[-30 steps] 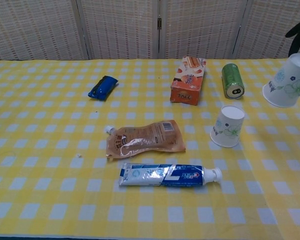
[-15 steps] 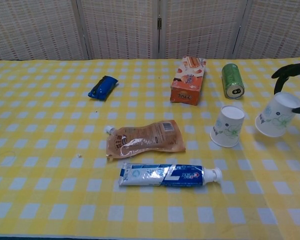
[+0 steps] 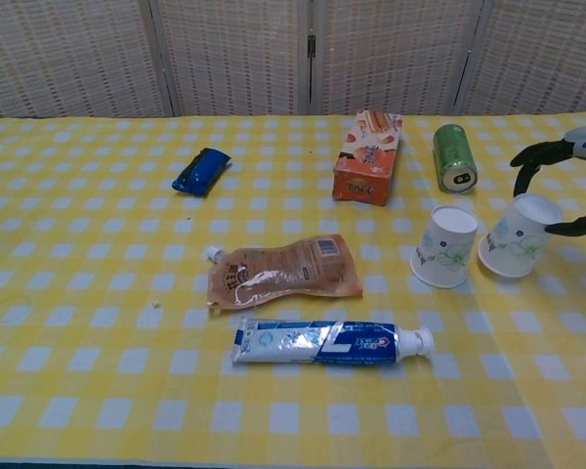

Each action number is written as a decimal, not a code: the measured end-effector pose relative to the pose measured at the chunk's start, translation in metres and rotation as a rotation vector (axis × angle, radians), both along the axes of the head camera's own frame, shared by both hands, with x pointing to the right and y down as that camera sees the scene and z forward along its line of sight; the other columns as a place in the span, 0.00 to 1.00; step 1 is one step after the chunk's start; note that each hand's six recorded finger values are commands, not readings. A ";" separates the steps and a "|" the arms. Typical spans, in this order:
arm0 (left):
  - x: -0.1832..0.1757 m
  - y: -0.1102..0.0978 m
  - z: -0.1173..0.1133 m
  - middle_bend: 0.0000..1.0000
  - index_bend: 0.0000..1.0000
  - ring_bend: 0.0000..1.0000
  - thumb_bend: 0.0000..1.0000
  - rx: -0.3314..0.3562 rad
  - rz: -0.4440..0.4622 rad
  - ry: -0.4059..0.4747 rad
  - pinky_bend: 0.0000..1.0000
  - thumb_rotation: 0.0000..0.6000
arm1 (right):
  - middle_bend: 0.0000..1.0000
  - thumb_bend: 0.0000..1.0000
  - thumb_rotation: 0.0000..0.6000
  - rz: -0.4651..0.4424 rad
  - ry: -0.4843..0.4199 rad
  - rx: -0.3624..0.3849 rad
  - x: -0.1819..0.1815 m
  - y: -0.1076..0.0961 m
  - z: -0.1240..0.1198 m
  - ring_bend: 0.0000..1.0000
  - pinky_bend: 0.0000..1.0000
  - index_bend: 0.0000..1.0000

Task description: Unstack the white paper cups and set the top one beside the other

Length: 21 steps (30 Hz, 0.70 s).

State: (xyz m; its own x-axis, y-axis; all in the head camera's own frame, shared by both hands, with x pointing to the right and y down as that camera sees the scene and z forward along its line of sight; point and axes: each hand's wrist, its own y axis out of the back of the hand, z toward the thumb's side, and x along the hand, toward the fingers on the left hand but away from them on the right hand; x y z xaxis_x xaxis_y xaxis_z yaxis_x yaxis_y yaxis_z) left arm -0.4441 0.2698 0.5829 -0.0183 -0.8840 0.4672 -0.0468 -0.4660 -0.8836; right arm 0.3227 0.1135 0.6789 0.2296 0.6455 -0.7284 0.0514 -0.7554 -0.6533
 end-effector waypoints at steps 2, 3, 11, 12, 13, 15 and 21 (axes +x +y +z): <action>-0.001 0.000 0.000 0.22 0.35 0.17 0.51 -0.001 -0.002 0.001 0.00 1.00 | 0.12 0.35 1.00 -0.004 0.001 -0.002 -0.001 0.000 0.001 0.04 0.00 0.41; -0.001 0.000 0.000 0.22 0.35 0.17 0.51 -0.001 -0.003 0.001 0.00 1.00 | 0.12 0.35 1.00 -0.006 0.002 -0.004 -0.001 0.001 0.002 0.04 0.00 0.41; -0.003 0.002 0.001 0.22 0.35 0.17 0.51 -0.003 -0.008 -0.001 0.00 1.00 | 0.11 0.35 1.00 -0.007 0.013 -0.009 0.000 0.003 0.003 0.04 0.00 0.41; -0.003 0.002 0.002 0.22 0.35 0.17 0.51 -0.004 -0.008 0.000 0.00 1.00 | 0.11 0.35 1.00 -0.006 0.014 -0.010 0.001 0.004 0.004 0.04 0.00 0.41; -0.003 0.002 0.002 0.22 0.35 0.17 0.51 -0.004 -0.007 0.000 0.00 1.00 | 0.11 0.35 1.00 -0.006 0.014 -0.010 0.001 0.004 0.004 0.04 0.00 0.41; -0.003 0.001 0.002 0.22 0.35 0.16 0.51 -0.004 -0.007 0.002 0.00 1.00 | 0.11 0.35 1.00 -0.006 0.014 -0.011 0.000 0.005 0.005 0.04 0.00 0.41; -0.005 0.002 0.002 0.22 0.35 0.16 0.51 -0.003 -0.011 -0.001 0.00 1.00 | 0.10 0.35 1.00 -0.010 0.014 -0.012 -0.001 0.006 0.006 0.03 0.00 0.39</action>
State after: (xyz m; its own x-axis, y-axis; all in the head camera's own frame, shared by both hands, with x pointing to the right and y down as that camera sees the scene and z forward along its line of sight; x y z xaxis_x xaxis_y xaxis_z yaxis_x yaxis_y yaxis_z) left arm -0.4489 0.2718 0.5846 -0.0288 -0.8823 0.4699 -0.0515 -0.4682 -0.8821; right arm 0.3213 0.1194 0.6853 0.2259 0.6347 -0.7390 0.0351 -0.7634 -0.6450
